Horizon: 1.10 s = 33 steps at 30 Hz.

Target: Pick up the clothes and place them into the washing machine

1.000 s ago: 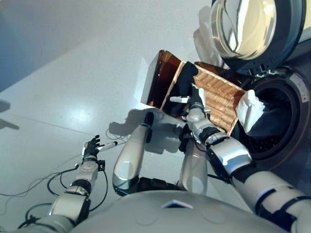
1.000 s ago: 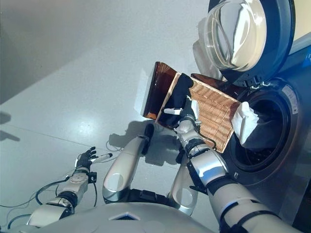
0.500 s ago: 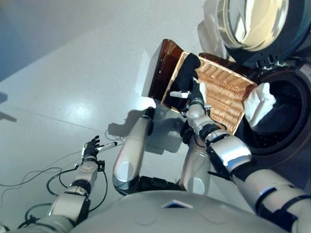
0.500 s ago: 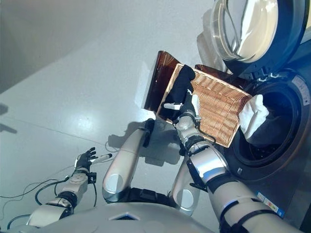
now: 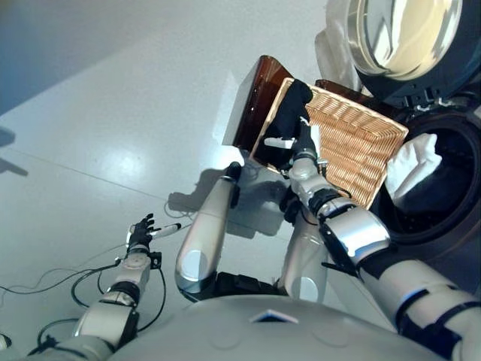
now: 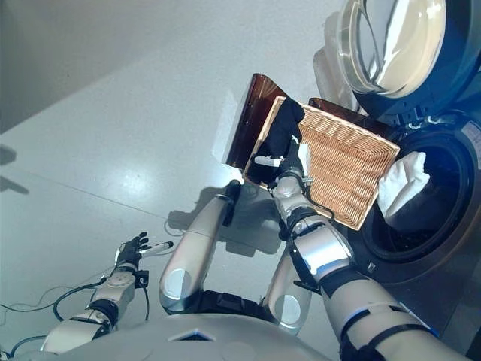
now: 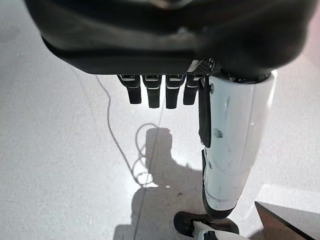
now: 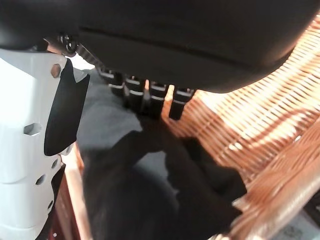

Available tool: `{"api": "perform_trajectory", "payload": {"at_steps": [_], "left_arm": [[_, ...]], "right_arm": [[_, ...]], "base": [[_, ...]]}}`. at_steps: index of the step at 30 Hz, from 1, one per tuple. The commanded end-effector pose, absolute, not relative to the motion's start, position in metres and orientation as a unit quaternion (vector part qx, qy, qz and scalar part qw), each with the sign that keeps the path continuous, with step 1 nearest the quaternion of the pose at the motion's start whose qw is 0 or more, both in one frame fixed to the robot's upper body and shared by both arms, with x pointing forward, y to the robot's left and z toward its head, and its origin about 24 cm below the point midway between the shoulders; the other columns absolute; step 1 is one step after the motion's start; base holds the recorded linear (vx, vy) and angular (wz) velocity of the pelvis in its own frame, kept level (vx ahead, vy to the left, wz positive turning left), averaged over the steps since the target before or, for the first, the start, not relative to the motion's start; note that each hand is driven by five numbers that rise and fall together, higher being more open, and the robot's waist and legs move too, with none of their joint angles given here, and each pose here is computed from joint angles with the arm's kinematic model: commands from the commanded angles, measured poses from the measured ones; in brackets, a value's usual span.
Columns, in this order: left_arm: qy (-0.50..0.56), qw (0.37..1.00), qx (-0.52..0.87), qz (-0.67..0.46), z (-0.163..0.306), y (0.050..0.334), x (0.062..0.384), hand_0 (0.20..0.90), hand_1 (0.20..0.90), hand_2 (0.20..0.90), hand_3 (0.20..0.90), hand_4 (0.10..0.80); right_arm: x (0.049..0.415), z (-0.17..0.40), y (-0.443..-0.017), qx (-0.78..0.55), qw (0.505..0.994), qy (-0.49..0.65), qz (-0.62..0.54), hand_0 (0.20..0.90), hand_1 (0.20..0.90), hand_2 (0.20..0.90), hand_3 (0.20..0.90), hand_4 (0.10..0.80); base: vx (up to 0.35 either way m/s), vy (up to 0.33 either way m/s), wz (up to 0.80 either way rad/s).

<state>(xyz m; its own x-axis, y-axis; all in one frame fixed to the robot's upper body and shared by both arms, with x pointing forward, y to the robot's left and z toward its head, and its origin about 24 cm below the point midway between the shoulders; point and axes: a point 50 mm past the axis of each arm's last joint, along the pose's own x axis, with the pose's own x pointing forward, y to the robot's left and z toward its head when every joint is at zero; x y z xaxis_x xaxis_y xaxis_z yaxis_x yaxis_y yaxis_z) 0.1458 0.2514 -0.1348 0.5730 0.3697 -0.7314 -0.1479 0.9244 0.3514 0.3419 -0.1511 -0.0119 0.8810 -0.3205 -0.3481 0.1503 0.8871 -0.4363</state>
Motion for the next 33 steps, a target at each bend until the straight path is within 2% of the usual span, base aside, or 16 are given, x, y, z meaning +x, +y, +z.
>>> {"api": "perform_trajectory", "payload": {"at_steps": [1, 2, 20, 29, 33], "left_arm": [[0.440, 0.862, 0.178, 0.176, -0.126, 0.287, 0.134, 0.900, 0.900, 0.900, 0.900, 0.800], [0.441, 0.862, 0.179, 0.175, -0.126, 0.286, 0.134, 0.900, 0.900, 0.900, 0.900, 0.800], [0.460, 0.850, 0.180, 0.181, -0.131, 0.287, 0.125, 0.900, 0.900, 0.900, 0.900, 0.800], [0.472, 0.846, 0.170, 0.182, -0.135, 0.283, 0.117, 0.900, 0.900, 0.900, 0.900, 0.800], [0.479, 0.844, 0.160, 0.180, -0.138, 0.279, 0.112, 0.900, 0.900, 0.900, 0.900, 0.800]], "right_arm": [[0.359, 0.012, -0.131, -0.182, 0.963, 0.168, -0.106, 0.345, 0.345, 0.345, 0.345, 0.404], [0.358, 0.011, -0.131, -0.183, 0.963, 0.170, -0.107, 0.200, 0.200, 0.200, 0.200, 0.300], [0.349, -0.002, -0.139, -0.166, 0.958, 0.197, -0.127, 0.200, 0.200, 0.200, 0.200, 0.300], [0.339, -0.010, -0.148, -0.011, 0.969, 0.183, -0.164, 0.200, 0.200, 0.200, 0.200, 0.300], [0.331, -0.016, -0.166, 0.072, 0.961, 0.175, -0.201, 0.200, 0.200, 0.200, 0.200, 0.300]], "base": [[0.005, 0.009, 0.05], [0.009, 0.006, 0.06], [0.003, 0.004, 0.01], [0.007, 0.016, -0.08], [-0.001, 0.013, -0.14]]}}
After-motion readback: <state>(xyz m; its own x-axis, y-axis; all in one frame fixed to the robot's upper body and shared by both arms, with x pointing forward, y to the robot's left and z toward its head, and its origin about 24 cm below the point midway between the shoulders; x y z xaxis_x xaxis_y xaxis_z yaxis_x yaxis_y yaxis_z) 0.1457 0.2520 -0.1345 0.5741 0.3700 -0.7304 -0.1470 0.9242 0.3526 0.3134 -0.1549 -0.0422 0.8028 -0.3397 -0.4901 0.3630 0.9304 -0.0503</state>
